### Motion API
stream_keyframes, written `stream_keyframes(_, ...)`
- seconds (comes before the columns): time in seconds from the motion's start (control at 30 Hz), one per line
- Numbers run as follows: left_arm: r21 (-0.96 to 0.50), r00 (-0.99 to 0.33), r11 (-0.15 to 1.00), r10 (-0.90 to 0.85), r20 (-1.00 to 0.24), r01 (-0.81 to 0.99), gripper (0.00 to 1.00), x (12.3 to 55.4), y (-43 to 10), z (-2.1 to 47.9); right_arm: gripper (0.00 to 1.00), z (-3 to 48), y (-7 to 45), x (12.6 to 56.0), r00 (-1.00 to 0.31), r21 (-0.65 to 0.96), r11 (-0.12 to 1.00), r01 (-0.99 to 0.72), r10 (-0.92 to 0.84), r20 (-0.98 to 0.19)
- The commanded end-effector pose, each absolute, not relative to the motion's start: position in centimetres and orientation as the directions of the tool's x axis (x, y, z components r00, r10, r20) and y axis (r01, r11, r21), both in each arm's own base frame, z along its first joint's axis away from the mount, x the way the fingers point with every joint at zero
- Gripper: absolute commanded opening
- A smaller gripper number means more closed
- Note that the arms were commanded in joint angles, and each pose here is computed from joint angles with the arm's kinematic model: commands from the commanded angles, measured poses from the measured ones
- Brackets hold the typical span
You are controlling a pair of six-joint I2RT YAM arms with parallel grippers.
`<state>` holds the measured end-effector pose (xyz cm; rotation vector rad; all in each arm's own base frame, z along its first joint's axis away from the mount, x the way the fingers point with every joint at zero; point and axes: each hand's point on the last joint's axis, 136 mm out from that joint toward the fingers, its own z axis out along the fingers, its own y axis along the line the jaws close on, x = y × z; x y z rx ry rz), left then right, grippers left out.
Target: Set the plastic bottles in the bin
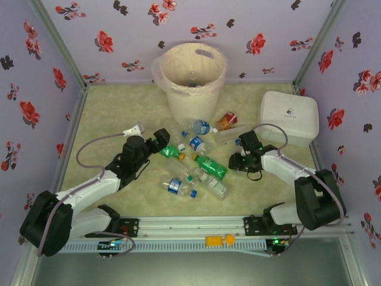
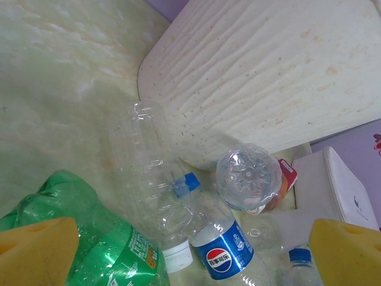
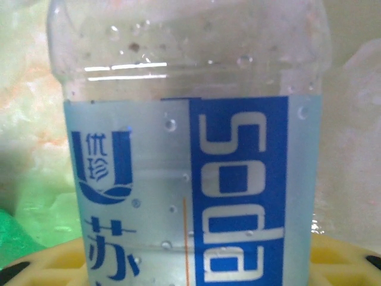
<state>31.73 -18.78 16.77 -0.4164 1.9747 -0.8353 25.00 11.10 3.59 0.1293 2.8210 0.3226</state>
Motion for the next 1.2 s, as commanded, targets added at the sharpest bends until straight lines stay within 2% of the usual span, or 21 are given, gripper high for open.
stream_keyframes(0.0,-0.708,-0.488,0.706,-0.611,-0.623,0.019,1.0,32.5,-18.4,16.9,0.51,6.2,10.9,25.3,-0.931,0.25,0.967,0.042,0.129,-0.342)
stream_keyframes(0.27,-0.726,-0.474,0.687,-0.627,-0.618,0.039,1.0,34.0,-19.6,16.5,0.47,16.4,12.6,27.2,-0.826,0.387,0.921,-0.055,0.175,-0.536)
stream_keyframes(0.4,-0.73,-0.474,0.683,-0.634,-0.611,0.028,1.0,33.8,-19.1,16.0,0.45,22.3,14.2,30.1,-0.741,0.458,0.88,-0.125,0.224,-0.633)
stream_keyframes(0.57,-0.709,-0.466,0.705,-0.635,-0.616,-0.023,1.0,31.9,-16.9,14.5,0.43,29.0,17.2,34.5,-0.664,0.528,0.817,-0.233,0.263,-0.7)
stream_keyframes(0.73,-0.717,-0.427,0.694,-0.67,-0.607,-0.069,1.0,30.2,-14.7,14.0,0.44,35.0,19.2,38.9,-0.584,0.508,0.798,-0.324,0.253,-0.771)
stream_keyframes(0.9,-0.696,-0.415,0.713,-0.66,-0.626,-0.084,1.0,29.0,-13.3,14.4,0.44,38.1,21.9,43.4,-0.553,0.512,0.77,-0.38,0.254,-0.793)
stream_keyframes(1.17,-0.628,-0.423,0.768,-0.614,-0.666,-0.125,1.0,26.4,-10.5,14.4,0.44,37.2,27.1,49.1,-0.581,0.498,0.767,-0.404,0.205,-0.787)
